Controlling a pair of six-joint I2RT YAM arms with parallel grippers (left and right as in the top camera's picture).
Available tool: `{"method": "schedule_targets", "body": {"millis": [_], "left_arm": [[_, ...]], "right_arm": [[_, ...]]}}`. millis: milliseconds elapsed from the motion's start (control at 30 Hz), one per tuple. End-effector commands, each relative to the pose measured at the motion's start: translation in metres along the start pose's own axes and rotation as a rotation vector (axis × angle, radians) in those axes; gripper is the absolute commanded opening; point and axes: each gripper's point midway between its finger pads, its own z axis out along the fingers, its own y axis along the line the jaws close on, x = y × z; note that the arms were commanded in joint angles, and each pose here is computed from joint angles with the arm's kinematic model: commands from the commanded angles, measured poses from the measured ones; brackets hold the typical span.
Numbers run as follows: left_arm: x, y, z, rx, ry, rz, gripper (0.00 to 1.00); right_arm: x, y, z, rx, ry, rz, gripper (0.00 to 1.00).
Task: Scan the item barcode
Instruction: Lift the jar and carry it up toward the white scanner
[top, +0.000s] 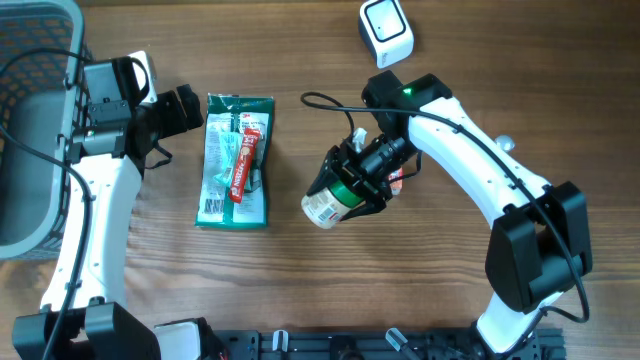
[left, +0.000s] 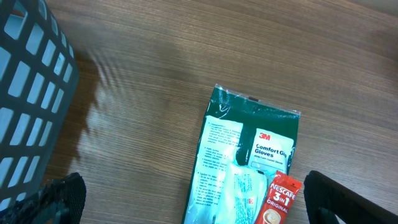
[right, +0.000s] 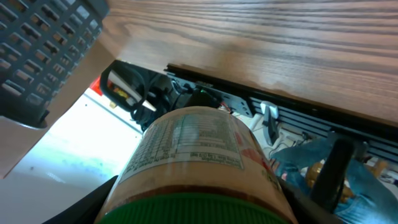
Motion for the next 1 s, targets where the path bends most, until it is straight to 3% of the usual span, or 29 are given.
{"method": "schedule_targets", "body": {"millis": [0, 567, 800, 900, 967], "left_arm": [[-0.009, -0.002, -0.008, 0.011, -0.031, 0.015, 1.00], [-0.009, -0.002, -0.008, 0.011, -0.031, 0.015, 1.00], [-0.009, -0.002, -0.008, 0.011, -0.031, 0.015, 1.00], [-0.009, -0.002, -0.008, 0.011, -0.031, 0.015, 1.00], [-0.009, -0.002, -0.008, 0.011, -0.031, 0.015, 1.00]], "right_arm": [[0.012, 0.015, -0.005, -0.058, 0.024, -0.028, 0.41], [0.000, 0.010, -0.005, -0.018, -0.032, -0.059, 0.42], [-0.064, -0.008, -0.018, 0.176, -0.340, -0.186, 0.41], [-0.100, -0.016, -0.038, 0.299, -0.539, -0.227, 0.29], [-0.116, -0.021, -0.051, 0.359, -0.633, -0.235, 0.27]]}}
